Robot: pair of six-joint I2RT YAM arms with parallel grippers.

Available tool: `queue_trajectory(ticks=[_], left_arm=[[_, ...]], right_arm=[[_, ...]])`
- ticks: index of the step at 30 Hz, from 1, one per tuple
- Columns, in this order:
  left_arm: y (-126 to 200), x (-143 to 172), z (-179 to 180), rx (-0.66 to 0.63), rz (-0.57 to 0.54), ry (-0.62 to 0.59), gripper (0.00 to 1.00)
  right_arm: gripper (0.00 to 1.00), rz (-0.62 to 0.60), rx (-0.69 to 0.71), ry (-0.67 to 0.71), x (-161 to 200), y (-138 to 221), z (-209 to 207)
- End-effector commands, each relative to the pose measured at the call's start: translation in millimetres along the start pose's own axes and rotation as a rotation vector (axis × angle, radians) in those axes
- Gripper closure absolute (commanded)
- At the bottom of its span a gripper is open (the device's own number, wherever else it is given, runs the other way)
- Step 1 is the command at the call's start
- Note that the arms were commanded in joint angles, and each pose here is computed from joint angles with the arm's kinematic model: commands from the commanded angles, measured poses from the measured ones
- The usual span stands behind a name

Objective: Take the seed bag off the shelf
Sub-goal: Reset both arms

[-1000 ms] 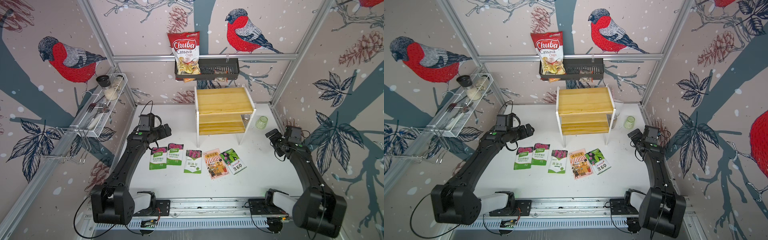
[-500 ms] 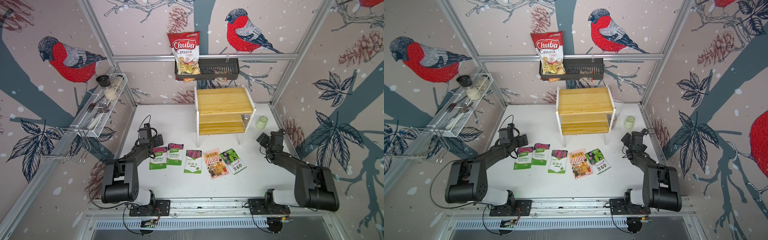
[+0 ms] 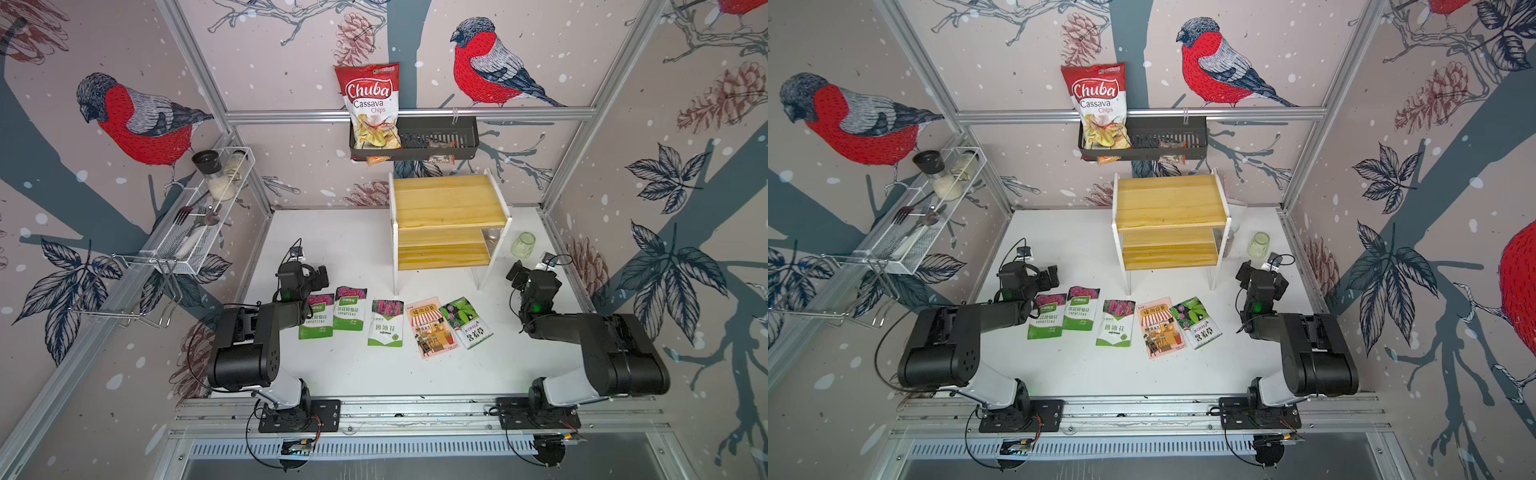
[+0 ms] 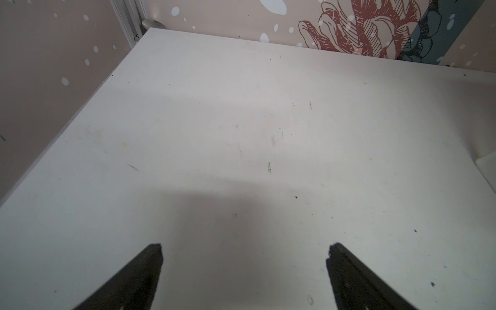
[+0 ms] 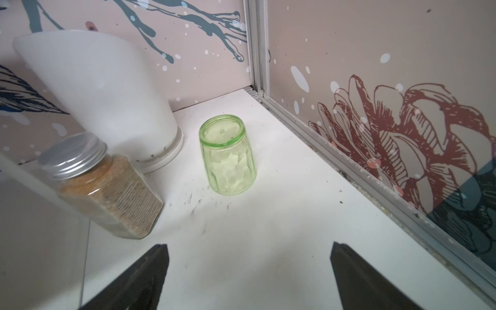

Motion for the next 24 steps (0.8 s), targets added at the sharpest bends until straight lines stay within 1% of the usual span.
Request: queue_trajectory(ticks=[1,4,6,8,10,12,13,15,16,17,18,20,22,24], left_arm=[[13.9,-38.0,5.2,-0.029,-0.197,0.009,0.02],[26.6,-38.9,-7.2,0.003,-0.263,-0.04,0.02],[39.2,-33.6,-15.1,-0.034,-0.315,-0.085,0.01],[51.4,-30.0,-13.2,-0.097,-0.389,-0.083,0.01],[41.7,-26.3,-9.6,-0.111,-0.305,-0.067,0.02],[43.2,-28.6,-10.9,-0.111,-0.339,-0.075,0.01],[40.7,-27.1,-12.2,-0.1,-0.312,-0.078,0.01],[41.3,-29.1,-12.3,-0.101,-0.329,-0.079,0.01],[39.9,-27.5,-12.9,-0.097,-0.31,-0.083,0.01],[40.6,-28.7,-12.6,-0.1,-0.319,-0.083,0.01],[40.8,-28.6,-12.4,-0.1,-0.322,-0.083,0.01],[40.9,-28.6,-12.3,-0.101,-0.321,-0.083,0.01],[40.6,-28.5,-12.6,-0.098,-0.316,-0.083,0.01],[40.6,-28.5,-13.0,-0.097,-0.315,-0.083,0.01]], right_arm=[[0.0,-0.124,-0.025,-0.004,-22.5,9.6,2.2],[0.0,-0.124,-0.045,0.001,-21.7,11.0,4.5],[0.0,-0.123,-0.047,0.0,-21.5,11.0,4.9],[0.0,-0.123,-0.046,0.0,-21.6,11.4,4.6],[0.0,-0.122,-0.045,0.003,-21.0,11.1,4.9],[0.0,-0.124,-0.044,0.003,-21.5,10.7,4.9],[0.0,-0.117,-0.062,0.007,-20.0,11.5,6.9],[0.0,-0.131,-0.084,0.016,-18.1,16.2,8.2],[0.0,-0.152,-0.072,-0.007,-16.8,20.9,2.1],[0.0,-0.215,-0.089,-0.024,-21.3,28.9,-1.4],[0.0,-0.234,-0.095,-0.016,-22.9,30.8,-0.5],[0.0,-0.151,-0.07,0.011,-13.4,22.2,4.2],[0.0,-0.185,-0.078,-0.009,-17.9,23.8,0.5],[0.0,-0.192,-0.079,-0.007,-18.7,25.0,0.6]])
Point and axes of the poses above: each gripper's point midway between its finger pads, its own y axis back along the fingers, its own z axis along the line the jaws close on, x = y × z, the point moved 1 cm from there along y, back along the fingers, and after that the axes turned 13 degrees about -y, right-handed, at the moved point
